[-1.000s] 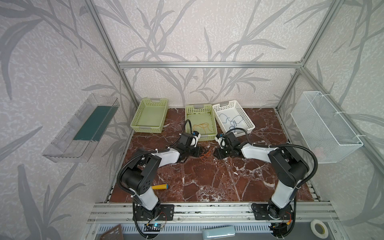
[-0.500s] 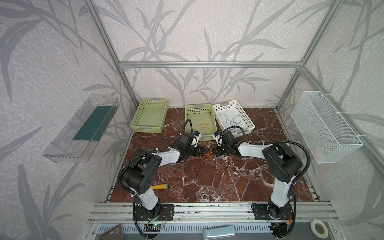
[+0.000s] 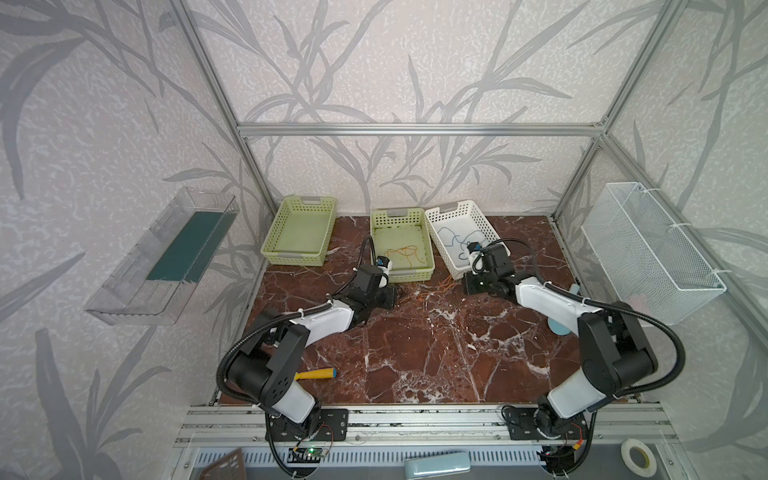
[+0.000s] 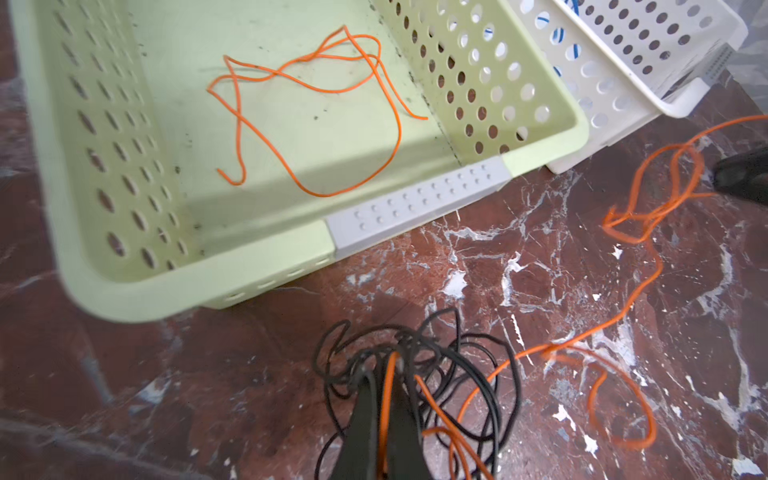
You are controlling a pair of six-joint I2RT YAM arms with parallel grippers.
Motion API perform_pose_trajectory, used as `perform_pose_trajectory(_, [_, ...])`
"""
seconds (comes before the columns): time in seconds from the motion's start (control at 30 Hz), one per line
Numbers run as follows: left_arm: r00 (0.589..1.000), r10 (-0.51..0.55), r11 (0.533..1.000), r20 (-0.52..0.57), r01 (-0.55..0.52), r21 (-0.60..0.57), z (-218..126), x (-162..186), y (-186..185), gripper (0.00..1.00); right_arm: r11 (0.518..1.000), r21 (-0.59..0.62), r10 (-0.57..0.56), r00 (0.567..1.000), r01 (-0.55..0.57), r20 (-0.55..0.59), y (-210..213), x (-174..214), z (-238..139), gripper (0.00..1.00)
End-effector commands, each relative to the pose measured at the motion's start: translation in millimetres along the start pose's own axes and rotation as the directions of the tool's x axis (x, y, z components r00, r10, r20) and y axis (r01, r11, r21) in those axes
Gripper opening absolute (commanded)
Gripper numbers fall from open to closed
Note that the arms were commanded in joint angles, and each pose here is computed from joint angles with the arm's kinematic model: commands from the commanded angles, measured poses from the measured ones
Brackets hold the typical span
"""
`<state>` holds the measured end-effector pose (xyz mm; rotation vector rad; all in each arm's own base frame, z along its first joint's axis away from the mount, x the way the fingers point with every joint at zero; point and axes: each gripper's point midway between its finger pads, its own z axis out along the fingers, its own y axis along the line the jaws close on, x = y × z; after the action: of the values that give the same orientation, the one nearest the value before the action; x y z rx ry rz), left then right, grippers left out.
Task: Untangle the cables
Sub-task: 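Release the blue wire and reach the right gripper to the orange wire by the bundle, then grasp the orange wire with the right gripper and pull it away from the bundle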
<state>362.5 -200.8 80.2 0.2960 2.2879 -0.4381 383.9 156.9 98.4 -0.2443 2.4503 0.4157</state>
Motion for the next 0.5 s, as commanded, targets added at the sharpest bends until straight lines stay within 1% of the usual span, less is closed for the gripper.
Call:
perform_pose_trajectory(0.0, [0.999, 0.007, 0.997, 0.031, -0.005, -0.08, -6.0, -4.4, 17.4, 0.0, 0.996, 0.093, 0.012, 0.997, -0.005, -0.075, -32.0, 24.8, -13.6, 0.0])
perform_pose_trajectory(0.13, [1.0, 0.0, 0.994, 0.013, 0.002, -0.113, -6.6, 0.9, 25.9, 0.0, 0.983, 0.184, 0.03, 0.996, -0.015, -0.079, -60.9, 26.0, -27.9, 0.0])
perform_pose_trajectory(0.27, [1.0, -0.004, 0.987, 0.0, 0.004, -0.158, -8.9, 4.4, 37.6, 0.0, 0.973, 0.226, 0.054, 0.997, -0.039, -0.062, -78.1, 24.5, -38.8, 0.0])
perform_pose_trajectory(0.37, [1.0, -0.022, 0.98, -0.002, 0.021, -0.198, -13.5, 4.6, 50.3, 0.0, 0.97, 0.236, 0.065, 0.996, -0.05, -0.057, -83.8, 26.0, -42.2, 0.0])
perform_pose_trajectory(0.47, [0.999, -0.036, 0.978, 0.002, 0.036, -0.205, -16.3, 3.5, 55.7, 0.0, 0.974, 0.223, 0.065, 0.995, -0.047, -0.074, -83.0, 31.8, -39.2, 0.0])
